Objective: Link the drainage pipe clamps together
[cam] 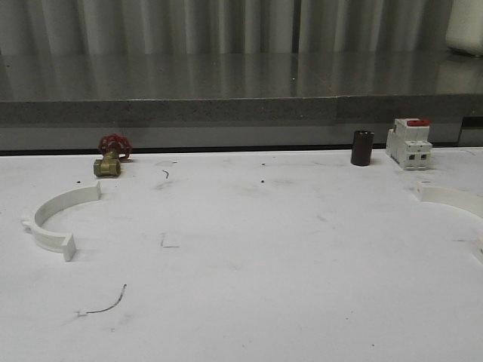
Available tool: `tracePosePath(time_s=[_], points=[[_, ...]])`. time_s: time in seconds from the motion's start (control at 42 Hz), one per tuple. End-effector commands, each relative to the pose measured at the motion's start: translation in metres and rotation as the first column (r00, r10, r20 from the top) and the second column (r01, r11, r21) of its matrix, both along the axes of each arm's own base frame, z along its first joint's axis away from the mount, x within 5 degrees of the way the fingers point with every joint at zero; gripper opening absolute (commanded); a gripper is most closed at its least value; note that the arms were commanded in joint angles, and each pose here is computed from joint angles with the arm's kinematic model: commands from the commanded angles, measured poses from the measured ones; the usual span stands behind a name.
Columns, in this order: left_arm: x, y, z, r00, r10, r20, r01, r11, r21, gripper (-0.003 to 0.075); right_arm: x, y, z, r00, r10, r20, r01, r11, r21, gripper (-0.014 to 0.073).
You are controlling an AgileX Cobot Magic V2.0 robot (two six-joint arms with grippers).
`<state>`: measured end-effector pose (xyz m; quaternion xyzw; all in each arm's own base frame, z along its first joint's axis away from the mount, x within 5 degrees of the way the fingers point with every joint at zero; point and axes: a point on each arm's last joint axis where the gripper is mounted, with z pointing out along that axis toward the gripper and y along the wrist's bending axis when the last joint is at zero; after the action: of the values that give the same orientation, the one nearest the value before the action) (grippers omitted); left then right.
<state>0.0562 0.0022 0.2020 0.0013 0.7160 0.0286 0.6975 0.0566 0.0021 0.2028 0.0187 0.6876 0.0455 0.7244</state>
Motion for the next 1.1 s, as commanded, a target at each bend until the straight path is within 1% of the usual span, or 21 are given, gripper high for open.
tracePosePath(time_s=[0.0, 0.667, 0.81, 0.857, 0.952, 1.0, 1.071], points=[[0.0, 0.0, 0.0, 0.997, 0.0, 0.074, 0.001, 1.0, -0.012, -0.002, -0.002, -0.001, 0.01, 0.995, -0.011, 0.102, 0.013, 1.0, -0.01, -0.0116], [0.0, 0.0, 0.001, 0.997, 0.0, 0.078, 0.001, 1.0, -0.011, -0.002, -0.002, -0.001, 0.01, 0.995, -0.011, 0.102, 0.013, 1.0, -0.01, -0.0116], [0.0, 0.0, 0.001, 0.996, 0.0, 0.085, 0.001, 1.0, -0.011, -0.002, -0.003, -0.001, 0.015, 0.988, -0.015, 0.156, 0.016, 1.0, -0.007, -0.0116], [0.0, 0.0, 0.003, 0.994, 0.0, 0.108, 0.001, 1.0, -0.01, -0.002, -0.004, -0.001, 0.018, 0.982, -0.017, 0.186, 0.018, 1.0, -0.005, -0.0116], [-0.002, 0.0, 0.017, 0.976, 0.002, 0.216, 0.002, 1.0, -0.017, -0.002, -0.007, -0.002, 0.033, 0.969, -0.021, 0.248, 0.017, 1.0, 0.018, -0.0116], [-0.005, 0.0, 0.03, 0.96, 0.002, 0.28, 0.002, 1.0, -0.014, -0.0021, -0.011, -0.002, 0.045, 0.962, -0.02, 0.272, 0.014, 1.0, 0.024, -0.0116], [-0.01, 0.0, 0.05, 0.942, 0.001, 0.337, 0.003, 1.0, -0.011, -0.002, -0.017, -0.002, 0.065, 0.958, -0.015, 0.285, 0.009, 1.0, 0.024, -0.0116]])
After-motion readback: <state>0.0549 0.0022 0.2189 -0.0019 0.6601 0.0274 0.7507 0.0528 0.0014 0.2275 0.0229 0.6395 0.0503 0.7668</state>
